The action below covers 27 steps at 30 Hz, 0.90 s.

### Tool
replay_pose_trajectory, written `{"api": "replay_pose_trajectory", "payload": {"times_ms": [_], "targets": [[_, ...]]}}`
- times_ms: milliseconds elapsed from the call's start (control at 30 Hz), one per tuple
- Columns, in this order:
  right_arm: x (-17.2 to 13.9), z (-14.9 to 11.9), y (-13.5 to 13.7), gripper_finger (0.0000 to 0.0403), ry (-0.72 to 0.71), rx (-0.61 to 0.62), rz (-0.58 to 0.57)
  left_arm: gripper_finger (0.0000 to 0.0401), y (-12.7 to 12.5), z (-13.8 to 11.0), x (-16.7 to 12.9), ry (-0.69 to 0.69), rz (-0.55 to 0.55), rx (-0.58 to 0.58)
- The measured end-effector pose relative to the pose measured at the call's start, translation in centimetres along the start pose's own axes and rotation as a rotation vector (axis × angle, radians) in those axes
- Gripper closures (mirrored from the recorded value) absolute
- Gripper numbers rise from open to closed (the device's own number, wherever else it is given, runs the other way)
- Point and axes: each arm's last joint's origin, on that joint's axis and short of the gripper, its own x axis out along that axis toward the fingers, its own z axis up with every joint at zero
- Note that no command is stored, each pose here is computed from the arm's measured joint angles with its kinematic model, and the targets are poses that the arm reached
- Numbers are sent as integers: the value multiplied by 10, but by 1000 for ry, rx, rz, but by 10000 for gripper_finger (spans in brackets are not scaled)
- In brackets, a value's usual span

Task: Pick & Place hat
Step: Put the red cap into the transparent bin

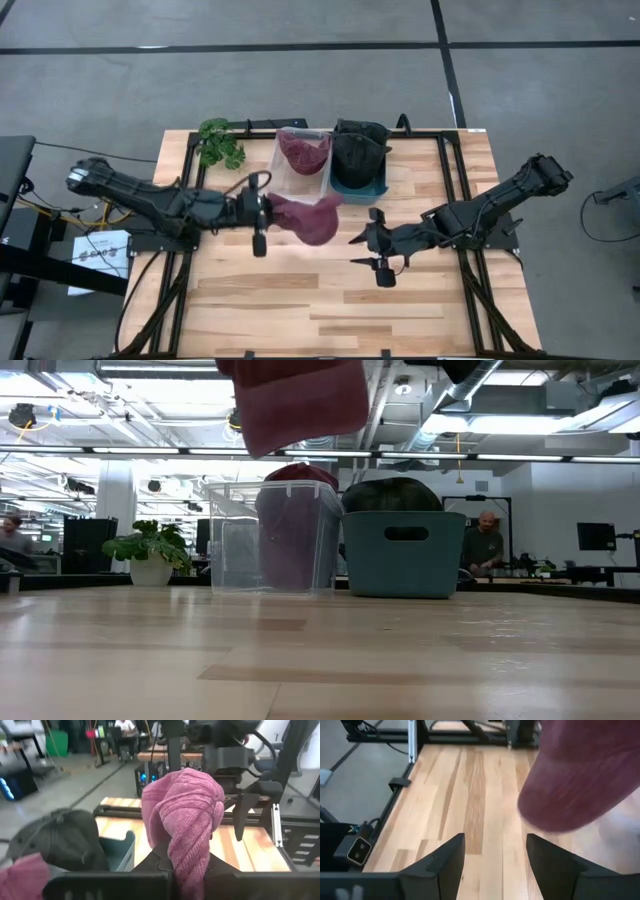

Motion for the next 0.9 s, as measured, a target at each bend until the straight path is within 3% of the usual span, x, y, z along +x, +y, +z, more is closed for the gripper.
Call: {"api": "replay_pose_trajectory", "payload": {"times_ms": [467, 900], "targets": [[9, -36, 10, 236, 71, 78, 27, 394, 82, 8, -5, 1, 59, -119], [30, -75, 23, 239, -57, 97, 93, 394, 138, 2, -1, 26, 229, -89]]}}
